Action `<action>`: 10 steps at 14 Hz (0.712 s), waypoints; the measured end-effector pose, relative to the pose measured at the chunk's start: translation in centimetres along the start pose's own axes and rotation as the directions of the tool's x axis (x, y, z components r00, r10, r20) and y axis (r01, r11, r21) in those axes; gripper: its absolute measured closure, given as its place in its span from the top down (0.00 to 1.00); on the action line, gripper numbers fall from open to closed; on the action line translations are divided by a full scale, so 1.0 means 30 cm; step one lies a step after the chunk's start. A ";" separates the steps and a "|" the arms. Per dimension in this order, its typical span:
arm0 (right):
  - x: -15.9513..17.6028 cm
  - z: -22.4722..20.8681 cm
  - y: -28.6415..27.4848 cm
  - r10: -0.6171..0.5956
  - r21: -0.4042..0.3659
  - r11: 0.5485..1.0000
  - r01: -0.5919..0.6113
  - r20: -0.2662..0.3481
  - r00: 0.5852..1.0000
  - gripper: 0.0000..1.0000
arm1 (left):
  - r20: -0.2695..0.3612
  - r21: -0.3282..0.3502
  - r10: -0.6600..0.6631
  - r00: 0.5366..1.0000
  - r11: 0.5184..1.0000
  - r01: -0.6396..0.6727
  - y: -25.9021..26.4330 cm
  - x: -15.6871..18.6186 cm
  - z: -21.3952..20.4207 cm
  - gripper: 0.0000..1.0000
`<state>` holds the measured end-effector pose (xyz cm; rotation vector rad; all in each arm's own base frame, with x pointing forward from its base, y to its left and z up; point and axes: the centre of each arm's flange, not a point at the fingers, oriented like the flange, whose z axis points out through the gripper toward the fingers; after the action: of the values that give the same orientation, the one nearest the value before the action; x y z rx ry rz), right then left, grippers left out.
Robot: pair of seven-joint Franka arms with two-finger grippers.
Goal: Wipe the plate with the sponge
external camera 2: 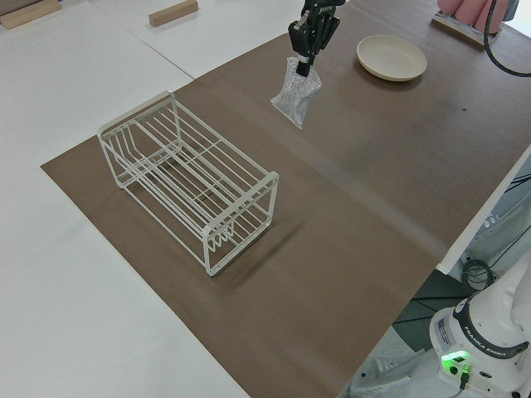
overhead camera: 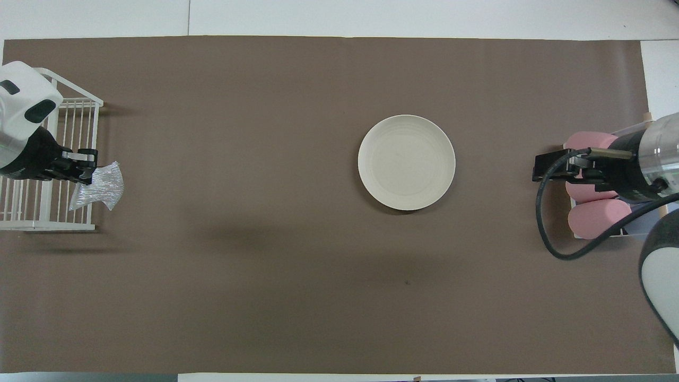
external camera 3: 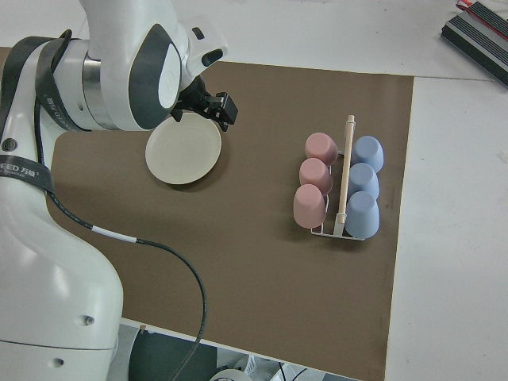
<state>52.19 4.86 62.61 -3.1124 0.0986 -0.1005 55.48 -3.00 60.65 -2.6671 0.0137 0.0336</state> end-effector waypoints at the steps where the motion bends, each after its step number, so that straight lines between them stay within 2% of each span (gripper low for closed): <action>1: 0.009 0.011 0.003 -0.034 -0.011 0.999 0.034 0.002 0.999 1.00 | -0.016 0.078 -0.002 1.000 0.997 0.003 -0.024 0.005 -0.007 0.04; 4: 0.073 0.012 0.036 -0.109 -0.064 0.992 0.109 0.001 0.994 1.00 | -0.069 0.250 0.006 0.998 0.968 0.012 -0.068 0.031 -0.013 0.04; 6: 0.087 0.018 0.085 -0.100 -0.080 0.991 0.104 0.046 0.994 1.00 | -0.104 0.334 0.017 0.994 0.942 0.019 -0.061 0.063 0.033 0.04; 10: 0.077 0.024 0.133 -0.079 -0.081 0.993 0.086 0.093 0.993 1.00 | -0.139 0.444 -0.028 0.990 0.892 0.087 0.072 0.115 0.280 0.04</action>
<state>54.28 0.73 61.93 -3.2003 -0.0289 0.0436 58.72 -1.09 52.09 -2.1980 -0.0150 -0.1454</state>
